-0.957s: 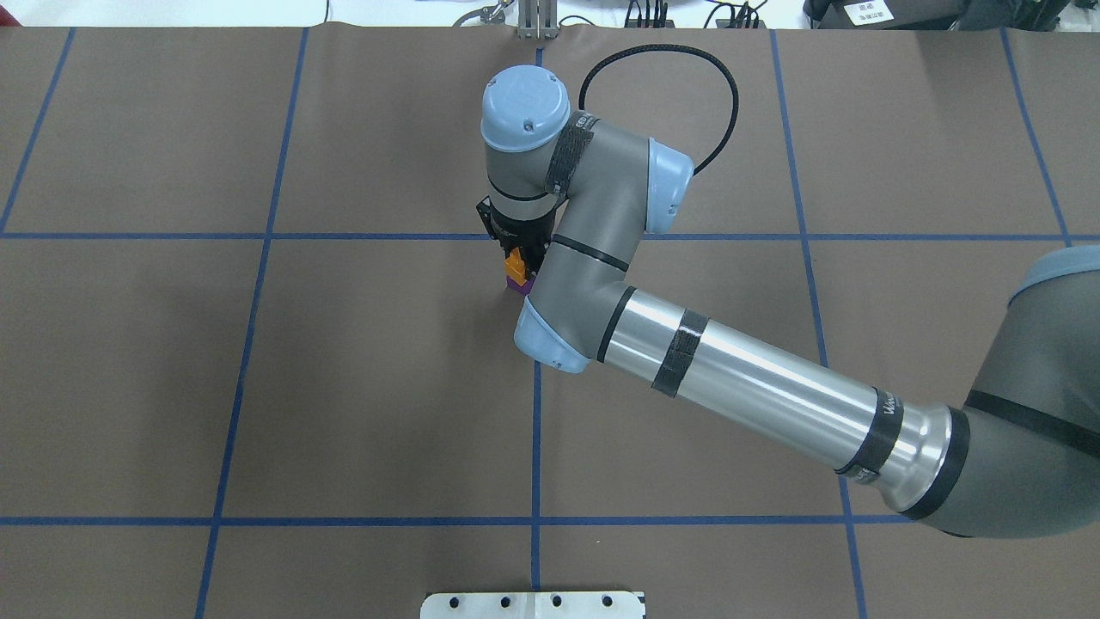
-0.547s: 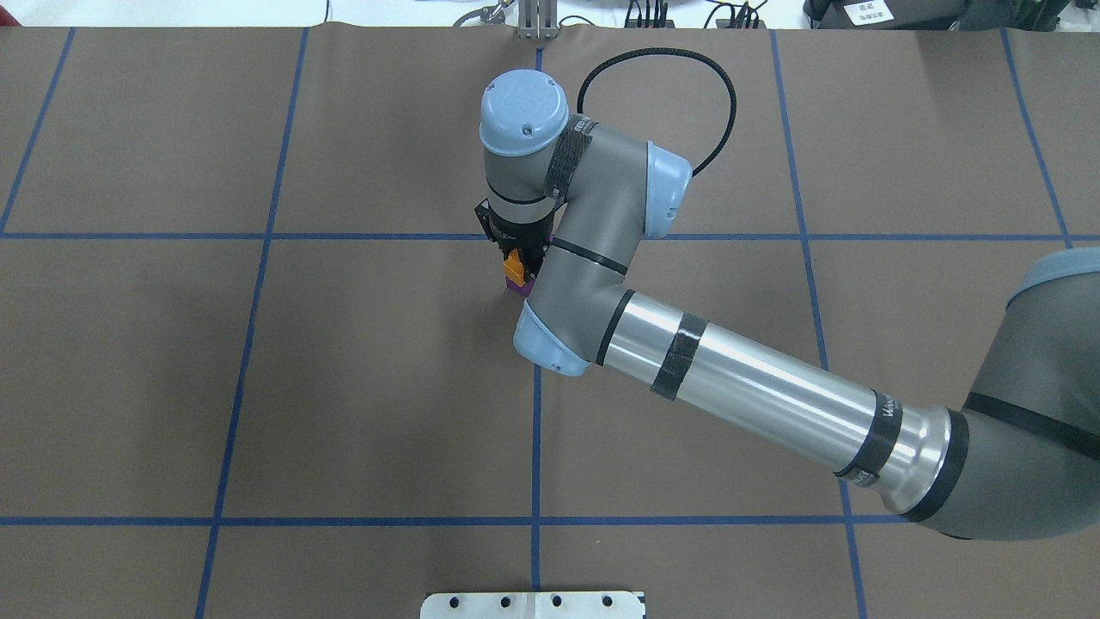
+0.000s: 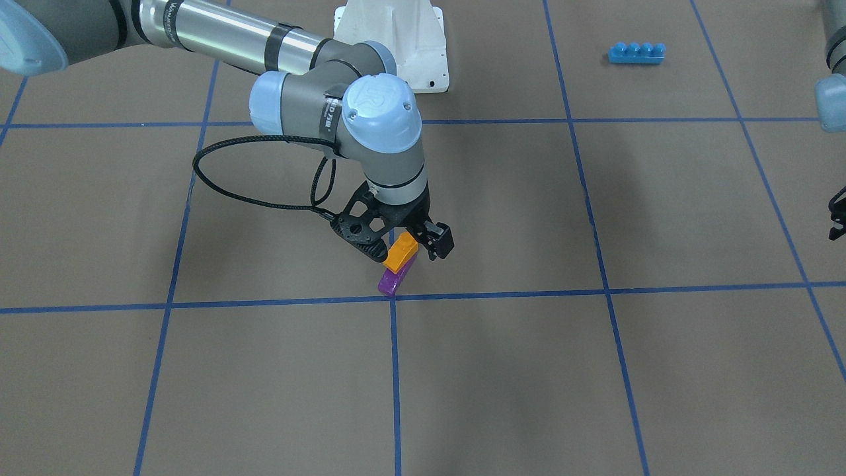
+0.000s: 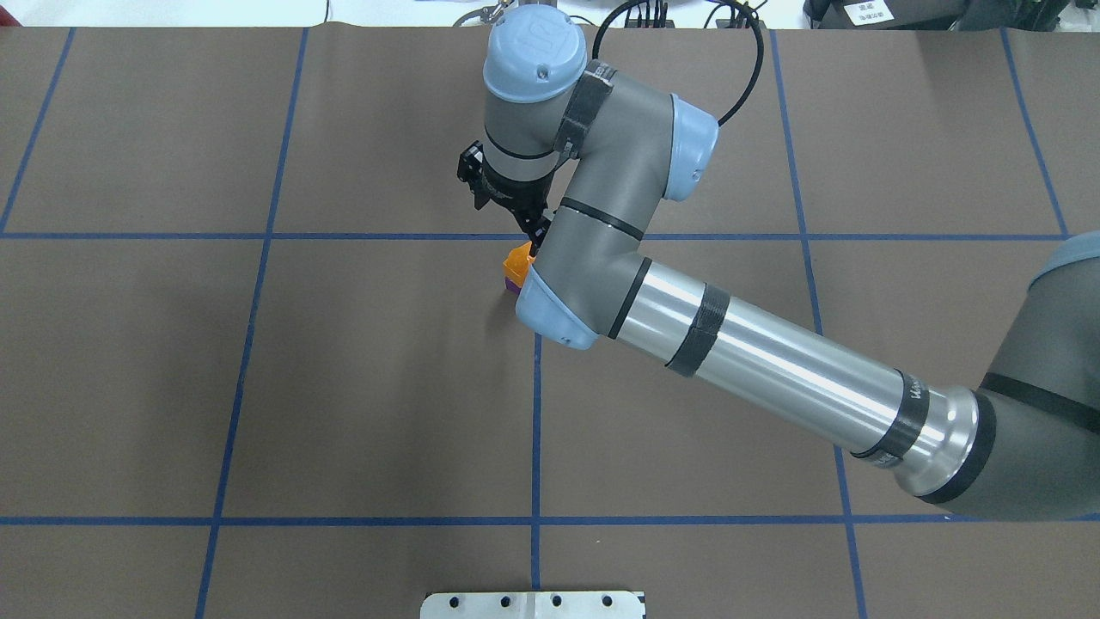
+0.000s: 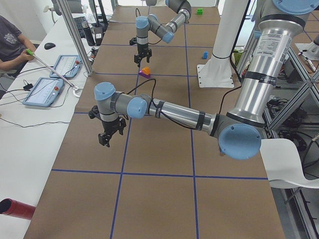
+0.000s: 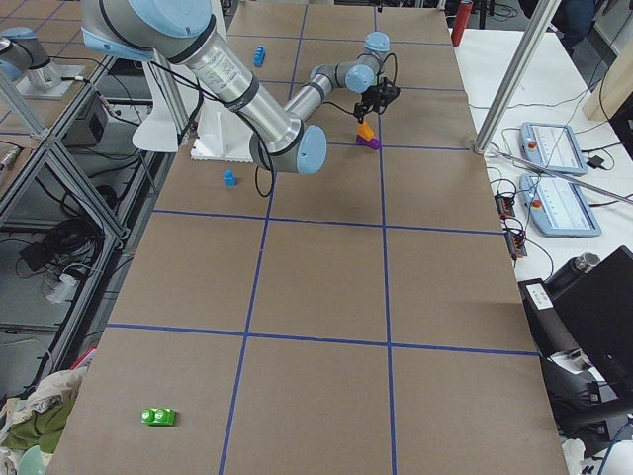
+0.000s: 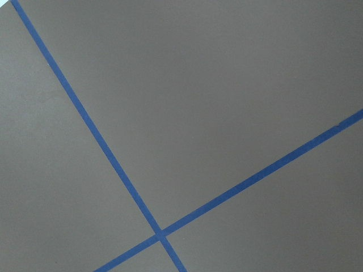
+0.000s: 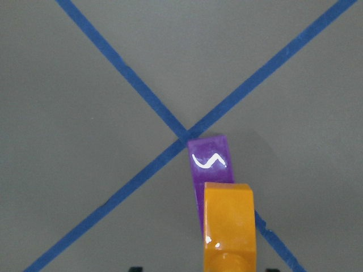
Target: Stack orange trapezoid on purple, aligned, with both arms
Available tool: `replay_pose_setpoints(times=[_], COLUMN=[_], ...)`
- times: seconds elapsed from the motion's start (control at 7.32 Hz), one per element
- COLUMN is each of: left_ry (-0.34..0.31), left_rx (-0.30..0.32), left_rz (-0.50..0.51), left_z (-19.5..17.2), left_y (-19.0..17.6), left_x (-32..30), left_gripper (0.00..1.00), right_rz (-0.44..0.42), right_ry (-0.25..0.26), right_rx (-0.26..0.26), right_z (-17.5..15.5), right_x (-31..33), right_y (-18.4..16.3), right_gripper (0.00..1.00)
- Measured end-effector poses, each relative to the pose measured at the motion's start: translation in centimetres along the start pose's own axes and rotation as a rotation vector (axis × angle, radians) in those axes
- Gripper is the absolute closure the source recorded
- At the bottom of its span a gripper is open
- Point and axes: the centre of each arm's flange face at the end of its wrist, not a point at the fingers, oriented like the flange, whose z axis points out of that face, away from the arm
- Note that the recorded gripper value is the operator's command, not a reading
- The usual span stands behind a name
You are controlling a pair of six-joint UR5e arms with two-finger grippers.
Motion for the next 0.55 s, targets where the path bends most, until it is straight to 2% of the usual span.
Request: replay_pose_setpoints(times=[0.14,0.27,0.55], left_ry=[0.0,-0.004,-0.017], left_rx=[-0.002,-0.001,0.006], left_rz=[-0.01,-0.027,-0.068], left_z=[0.1,-0.1,-1.0], left_y=[0.7,1.5,3.6], left_x=[-0.5,-1.3,-3.7], left_gripper=[0.0,0.0,0.0], right_rz=[-0.039,-0.123,-0.3], right_ry=[0.01,0.035,0.088], right_rx=[0.021,0.044,0.076], right_z=[-3.1,-5.8,-9.5], right_x=[1.3,4.5,15.3], right_y=[-1.5,-3.7,-13.9], right_gripper=[0.0,0.0,0.0])
